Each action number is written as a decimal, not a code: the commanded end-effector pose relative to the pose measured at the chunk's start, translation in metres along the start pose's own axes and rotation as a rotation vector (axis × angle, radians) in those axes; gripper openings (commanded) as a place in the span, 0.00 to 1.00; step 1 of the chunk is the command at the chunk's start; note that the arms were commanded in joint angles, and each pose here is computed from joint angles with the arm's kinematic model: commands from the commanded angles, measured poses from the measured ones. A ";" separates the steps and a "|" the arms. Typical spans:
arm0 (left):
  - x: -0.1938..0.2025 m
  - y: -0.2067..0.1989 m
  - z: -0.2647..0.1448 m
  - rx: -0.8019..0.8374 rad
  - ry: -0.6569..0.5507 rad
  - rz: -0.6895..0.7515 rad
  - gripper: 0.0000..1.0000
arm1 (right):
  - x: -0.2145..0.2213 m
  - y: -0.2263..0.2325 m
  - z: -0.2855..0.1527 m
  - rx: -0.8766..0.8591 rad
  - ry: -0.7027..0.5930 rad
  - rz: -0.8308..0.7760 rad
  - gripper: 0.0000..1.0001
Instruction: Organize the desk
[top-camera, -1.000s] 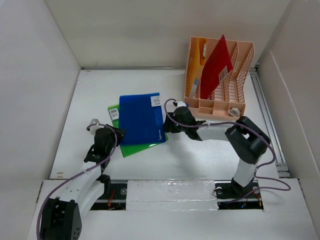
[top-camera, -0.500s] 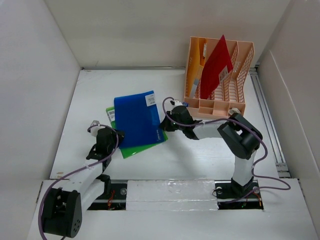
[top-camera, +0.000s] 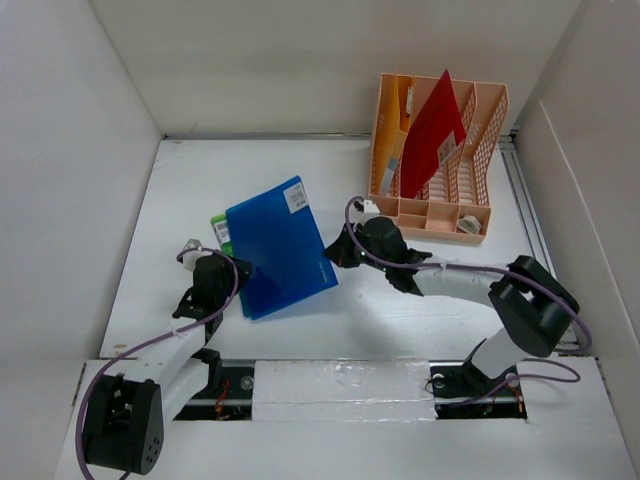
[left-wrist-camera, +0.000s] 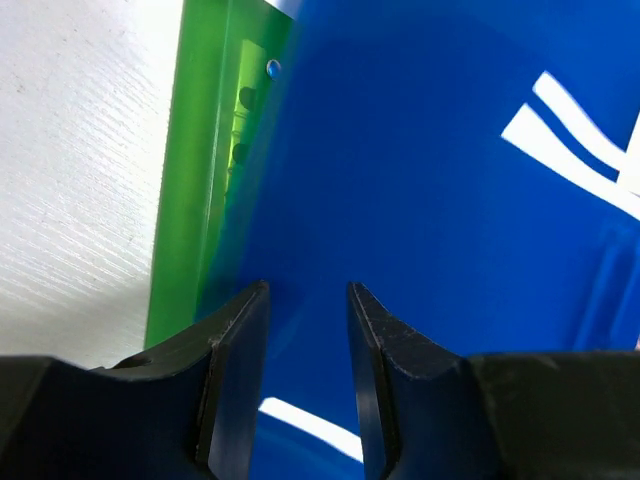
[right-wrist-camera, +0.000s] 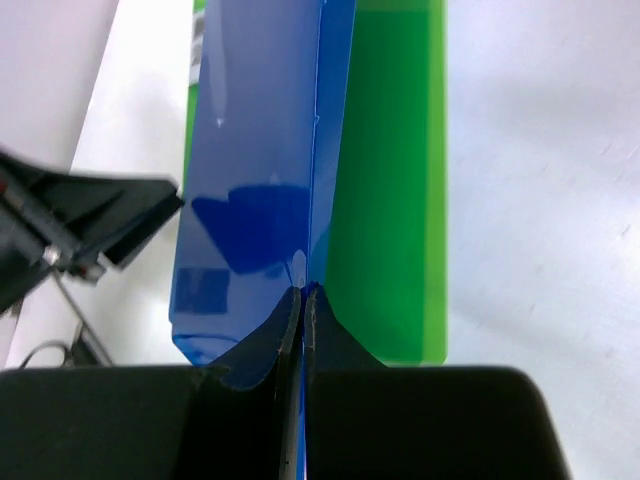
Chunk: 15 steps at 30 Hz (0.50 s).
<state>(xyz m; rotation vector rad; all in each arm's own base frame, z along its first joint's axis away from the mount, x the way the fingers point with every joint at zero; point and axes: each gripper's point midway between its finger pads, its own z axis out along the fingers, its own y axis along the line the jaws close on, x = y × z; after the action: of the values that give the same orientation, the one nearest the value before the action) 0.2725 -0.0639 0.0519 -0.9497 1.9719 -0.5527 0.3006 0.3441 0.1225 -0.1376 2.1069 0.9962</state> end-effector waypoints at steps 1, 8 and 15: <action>-0.009 -0.021 0.000 0.062 -0.019 0.020 0.32 | 0.046 0.005 -0.021 -0.008 0.117 -0.003 0.00; -0.009 -0.019 0.002 0.065 -0.029 0.029 0.31 | 0.092 -0.028 -0.066 0.120 0.187 0.052 0.00; -0.001 -0.017 0.006 0.057 0.011 0.048 0.27 | 0.105 -0.035 -0.084 0.131 0.212 0.091 0.00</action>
<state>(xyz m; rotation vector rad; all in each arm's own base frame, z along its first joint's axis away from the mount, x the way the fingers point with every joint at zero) 0.2762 -0.0675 0.0478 -0.9147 1.9916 -0.5571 0.1907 0.2856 0.0588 -0.1110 2.3933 0.9217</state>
